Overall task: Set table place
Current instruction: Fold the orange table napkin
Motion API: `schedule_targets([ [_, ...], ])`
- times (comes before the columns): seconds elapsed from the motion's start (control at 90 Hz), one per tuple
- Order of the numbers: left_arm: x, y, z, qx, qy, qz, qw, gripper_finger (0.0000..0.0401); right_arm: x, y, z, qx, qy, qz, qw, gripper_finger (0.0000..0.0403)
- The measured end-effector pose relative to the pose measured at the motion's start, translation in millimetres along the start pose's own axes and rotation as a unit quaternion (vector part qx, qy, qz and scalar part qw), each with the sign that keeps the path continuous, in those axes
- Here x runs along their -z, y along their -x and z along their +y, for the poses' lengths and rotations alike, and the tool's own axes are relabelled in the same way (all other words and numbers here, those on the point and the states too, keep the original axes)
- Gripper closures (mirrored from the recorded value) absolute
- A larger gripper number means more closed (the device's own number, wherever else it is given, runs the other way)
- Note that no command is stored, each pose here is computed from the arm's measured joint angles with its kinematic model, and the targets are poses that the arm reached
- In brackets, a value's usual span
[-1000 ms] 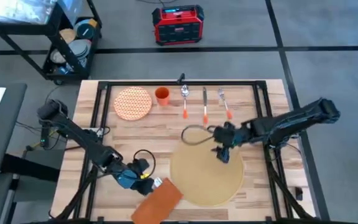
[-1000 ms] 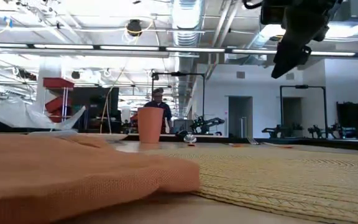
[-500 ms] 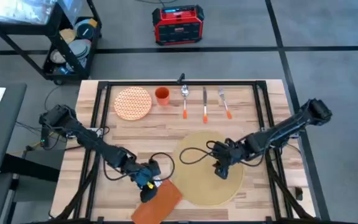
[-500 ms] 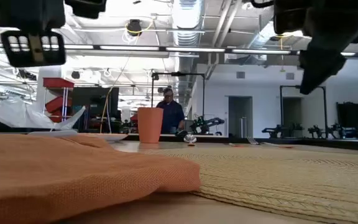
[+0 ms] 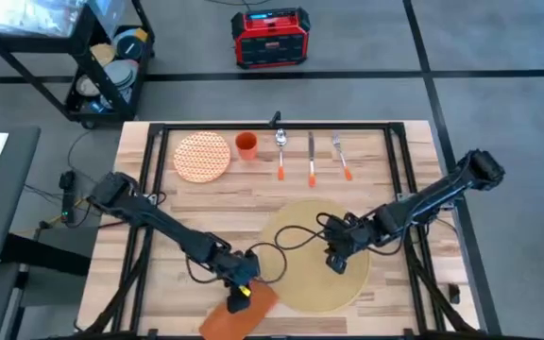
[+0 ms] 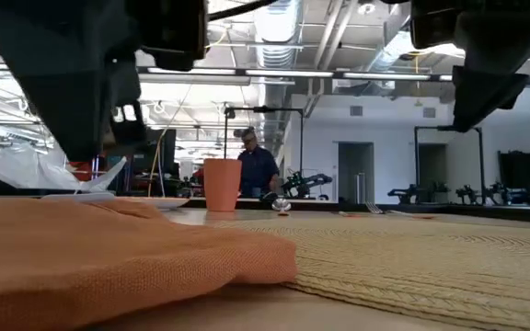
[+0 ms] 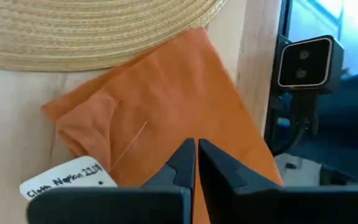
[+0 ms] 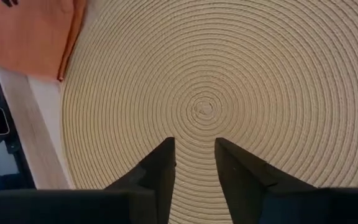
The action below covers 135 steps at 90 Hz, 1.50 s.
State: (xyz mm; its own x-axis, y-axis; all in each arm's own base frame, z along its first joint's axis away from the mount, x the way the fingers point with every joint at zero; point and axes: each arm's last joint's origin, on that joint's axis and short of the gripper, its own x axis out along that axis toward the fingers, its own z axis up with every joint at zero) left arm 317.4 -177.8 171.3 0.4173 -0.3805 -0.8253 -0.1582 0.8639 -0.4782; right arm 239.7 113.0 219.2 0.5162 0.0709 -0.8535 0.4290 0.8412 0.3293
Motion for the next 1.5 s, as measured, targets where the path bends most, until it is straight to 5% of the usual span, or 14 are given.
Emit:
schedule_targets([
  [0.333, 4.9, -29.9, 16.1, -0.047, -0.005, 0.068, 0.997, 0.0401, 0.3, 0.0, -0.4, 0.002, 0.001, 0.001, 1.0, 0.0311],
  [0.522, 14.2, -17.4, 53.8, -0.188, 0.074, 0.129, 0.971, 0.0401, 0.3, 0.0, -0.7, 0.003, 0.003, 0.002, 1.0, 0.0311],
  [0.711, 12.6, -8.5, 72.6, -0.246, 0.088, 0.146, 0.954, 0.0401, 0.3, 0.0, -0.7, 0.003, 0.005, 0.002, 1.0, 0.0311],
  [1.278, -11.1, 49.8, 131.8, -0.414, 0.224, 0.08, 0.879, 0.0401, -1.0, 0.0, -1.3, 0.01, 0.004, -0.01, 1.0, 0.0311],
  [1.5, -20.4, 88.7, 115.0, -0.35, 0.296, -0.025, 0.888, 0.0401, -1.9, 0.0, -1.3, 0.015, 0.003, -0.021, 1.0, 0.0311],
])
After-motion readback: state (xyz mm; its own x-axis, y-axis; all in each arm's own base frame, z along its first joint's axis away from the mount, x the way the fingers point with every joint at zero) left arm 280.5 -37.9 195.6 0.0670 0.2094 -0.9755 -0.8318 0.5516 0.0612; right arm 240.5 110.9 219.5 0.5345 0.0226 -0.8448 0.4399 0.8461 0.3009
